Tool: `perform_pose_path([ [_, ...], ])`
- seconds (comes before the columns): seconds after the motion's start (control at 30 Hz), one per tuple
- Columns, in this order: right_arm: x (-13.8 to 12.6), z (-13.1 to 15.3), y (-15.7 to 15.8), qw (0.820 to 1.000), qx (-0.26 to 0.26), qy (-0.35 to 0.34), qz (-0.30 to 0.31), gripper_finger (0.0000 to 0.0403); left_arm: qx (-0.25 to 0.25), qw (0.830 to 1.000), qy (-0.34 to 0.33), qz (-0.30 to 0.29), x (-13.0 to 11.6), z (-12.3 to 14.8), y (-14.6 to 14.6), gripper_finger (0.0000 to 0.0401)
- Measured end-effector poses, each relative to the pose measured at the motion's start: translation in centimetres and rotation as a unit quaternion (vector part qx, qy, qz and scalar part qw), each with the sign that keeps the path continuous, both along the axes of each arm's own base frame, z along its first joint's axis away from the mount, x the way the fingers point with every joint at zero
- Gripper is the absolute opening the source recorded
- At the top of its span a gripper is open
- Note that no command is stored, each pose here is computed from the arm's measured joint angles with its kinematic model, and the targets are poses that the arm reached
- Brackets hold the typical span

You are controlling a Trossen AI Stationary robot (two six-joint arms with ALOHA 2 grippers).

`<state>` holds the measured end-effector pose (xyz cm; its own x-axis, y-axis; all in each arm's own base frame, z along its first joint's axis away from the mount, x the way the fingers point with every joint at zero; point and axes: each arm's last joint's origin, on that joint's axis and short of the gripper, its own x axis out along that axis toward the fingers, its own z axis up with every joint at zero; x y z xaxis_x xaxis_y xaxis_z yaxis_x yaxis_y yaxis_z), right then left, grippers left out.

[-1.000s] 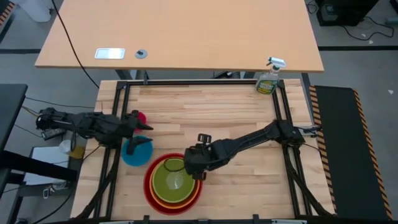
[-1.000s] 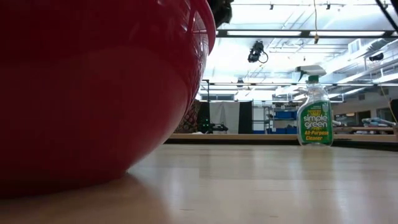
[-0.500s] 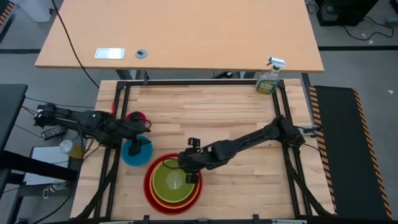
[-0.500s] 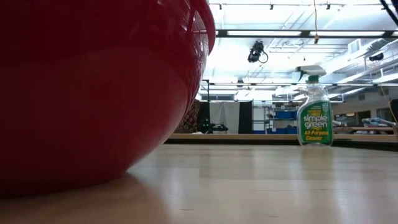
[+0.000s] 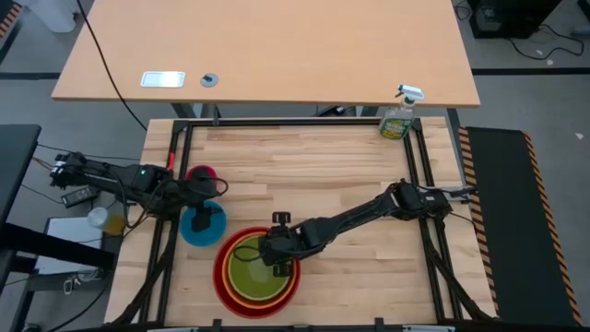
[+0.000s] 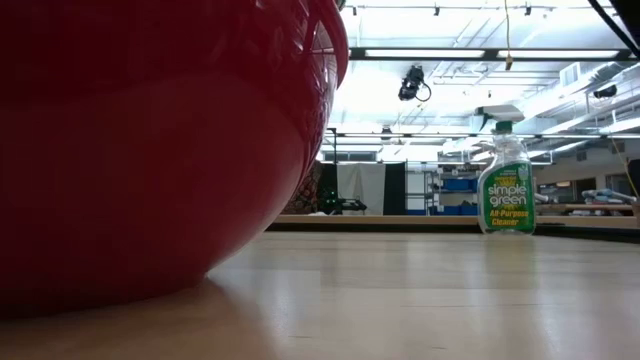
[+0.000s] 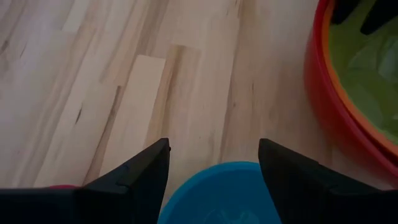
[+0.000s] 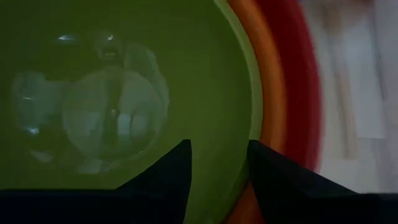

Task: Nest bowls inside each other
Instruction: Stack the green bowl on top of the orange bowl, then stack the blue bowl on top of the green bowl

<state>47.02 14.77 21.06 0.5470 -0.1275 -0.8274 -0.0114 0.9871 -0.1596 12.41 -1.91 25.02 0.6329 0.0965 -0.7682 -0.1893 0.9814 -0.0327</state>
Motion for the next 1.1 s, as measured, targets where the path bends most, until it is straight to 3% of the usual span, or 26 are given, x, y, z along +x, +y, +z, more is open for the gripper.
perform_pose_path([
  [0.3, -0.4, 3.0, 0.0, 1.000, -0.001, -0.006, -0.013, 0.0163, 0.003, 0.999, 0.032, -0.007, 0.5, -0.6, -0.2, 0.0249],
  [0.5, -3.2, 6.7, -0.4, 0.998, -0.042, 0.009, -0.041, 0.0163, -0.007, 0.996, 0.087, -0.037, 1.5, -1.7, -0.5, 0.0249],
  [0.6, -4.8, 6.3, -0.8, 0.994, -0.069, 0.049, -0.075, 0.0163, -0.010, 0.991, 0.121, -0.051, 2.3, -2.5, -0.8, 0.0249],
  [0.8, -7.2, 5.2, -1.6, 0.987, -0.071, 0.080, -0.117, 0.0163, -0.001, 0.983, 0.178, -0.052, 3.5, -4.0, -1.1, 0.0249],
  [1.1, -8.7, 2.4, 0.0, 0.993, -0.030, 0.022, -0.110, 0.0164, 0.006, 0.977, 0.212, -0.033, 4.1, -5.0, -1.1, 0.0249],
])
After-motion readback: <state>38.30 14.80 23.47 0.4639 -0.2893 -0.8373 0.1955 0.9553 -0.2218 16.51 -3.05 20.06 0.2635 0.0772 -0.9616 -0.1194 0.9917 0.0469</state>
